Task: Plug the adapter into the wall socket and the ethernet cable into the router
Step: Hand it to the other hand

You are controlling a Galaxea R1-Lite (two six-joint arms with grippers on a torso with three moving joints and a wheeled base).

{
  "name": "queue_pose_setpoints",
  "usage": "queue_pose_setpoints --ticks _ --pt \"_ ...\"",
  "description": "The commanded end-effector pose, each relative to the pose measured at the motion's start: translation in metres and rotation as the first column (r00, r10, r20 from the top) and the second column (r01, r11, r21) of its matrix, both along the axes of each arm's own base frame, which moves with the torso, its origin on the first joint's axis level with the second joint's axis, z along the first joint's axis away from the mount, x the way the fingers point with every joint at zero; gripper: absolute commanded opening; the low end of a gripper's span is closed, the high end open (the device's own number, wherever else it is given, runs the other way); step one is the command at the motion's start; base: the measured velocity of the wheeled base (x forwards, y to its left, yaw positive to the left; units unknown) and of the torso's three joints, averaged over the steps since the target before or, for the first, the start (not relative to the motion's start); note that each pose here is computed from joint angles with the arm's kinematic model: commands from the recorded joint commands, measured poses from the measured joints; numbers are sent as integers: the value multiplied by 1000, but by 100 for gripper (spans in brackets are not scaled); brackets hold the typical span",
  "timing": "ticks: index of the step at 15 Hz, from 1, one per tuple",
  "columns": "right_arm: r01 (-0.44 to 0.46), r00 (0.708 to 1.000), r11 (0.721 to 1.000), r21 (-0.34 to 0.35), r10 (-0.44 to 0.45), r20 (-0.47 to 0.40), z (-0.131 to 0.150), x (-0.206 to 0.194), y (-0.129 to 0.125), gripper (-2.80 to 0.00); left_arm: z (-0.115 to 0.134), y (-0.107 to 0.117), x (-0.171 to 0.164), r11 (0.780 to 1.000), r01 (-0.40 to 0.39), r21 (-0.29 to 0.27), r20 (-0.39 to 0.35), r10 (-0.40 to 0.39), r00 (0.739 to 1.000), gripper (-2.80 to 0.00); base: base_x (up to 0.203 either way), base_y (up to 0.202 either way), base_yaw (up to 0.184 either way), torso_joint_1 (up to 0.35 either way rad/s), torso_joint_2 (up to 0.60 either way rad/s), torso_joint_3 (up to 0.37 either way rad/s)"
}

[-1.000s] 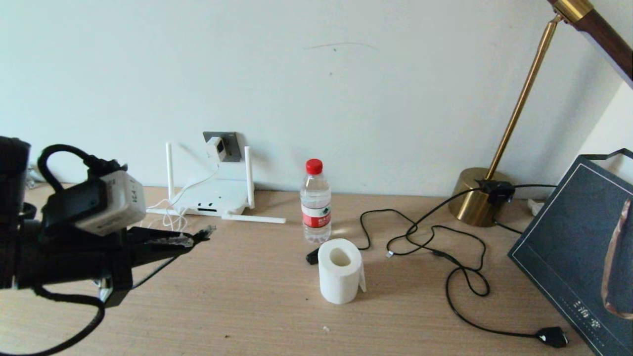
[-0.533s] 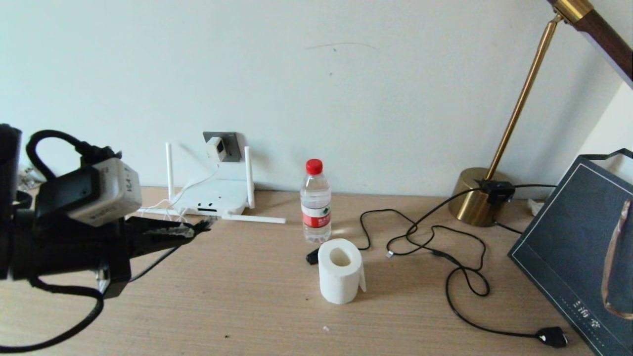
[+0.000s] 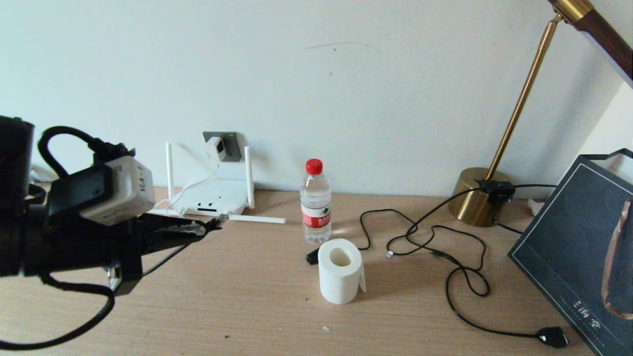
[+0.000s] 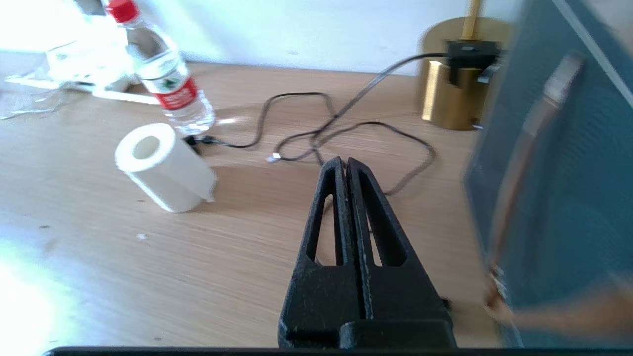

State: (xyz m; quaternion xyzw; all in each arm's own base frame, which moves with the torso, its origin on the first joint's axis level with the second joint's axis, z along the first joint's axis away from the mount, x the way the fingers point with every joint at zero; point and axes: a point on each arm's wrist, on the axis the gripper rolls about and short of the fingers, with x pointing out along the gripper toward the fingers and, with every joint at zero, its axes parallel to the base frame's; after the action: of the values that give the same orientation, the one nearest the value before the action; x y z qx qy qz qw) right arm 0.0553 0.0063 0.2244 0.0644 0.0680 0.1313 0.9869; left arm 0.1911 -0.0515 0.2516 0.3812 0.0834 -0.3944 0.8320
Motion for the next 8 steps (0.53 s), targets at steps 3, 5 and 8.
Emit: queue_pose_setpoints --ticks 3,5,8 --pt "-85 989 993 83 95 -117 13 44 3 -280 3 -5 3 1000 23 2 9 -23 1000 -280 0 0 0 0 0 0" --pt "-136 977 981 142 156 -144 20 61 6 -280 5 -6 8 1000 14 8 11 -14 1000 -280 0 0 0 0 0 0" --pt "-188 966 968 169 213 -146 25 84 14 -280 5 -7 11 1000 14 10 6 -14 1000 -280 0 0 0 0 0 0"
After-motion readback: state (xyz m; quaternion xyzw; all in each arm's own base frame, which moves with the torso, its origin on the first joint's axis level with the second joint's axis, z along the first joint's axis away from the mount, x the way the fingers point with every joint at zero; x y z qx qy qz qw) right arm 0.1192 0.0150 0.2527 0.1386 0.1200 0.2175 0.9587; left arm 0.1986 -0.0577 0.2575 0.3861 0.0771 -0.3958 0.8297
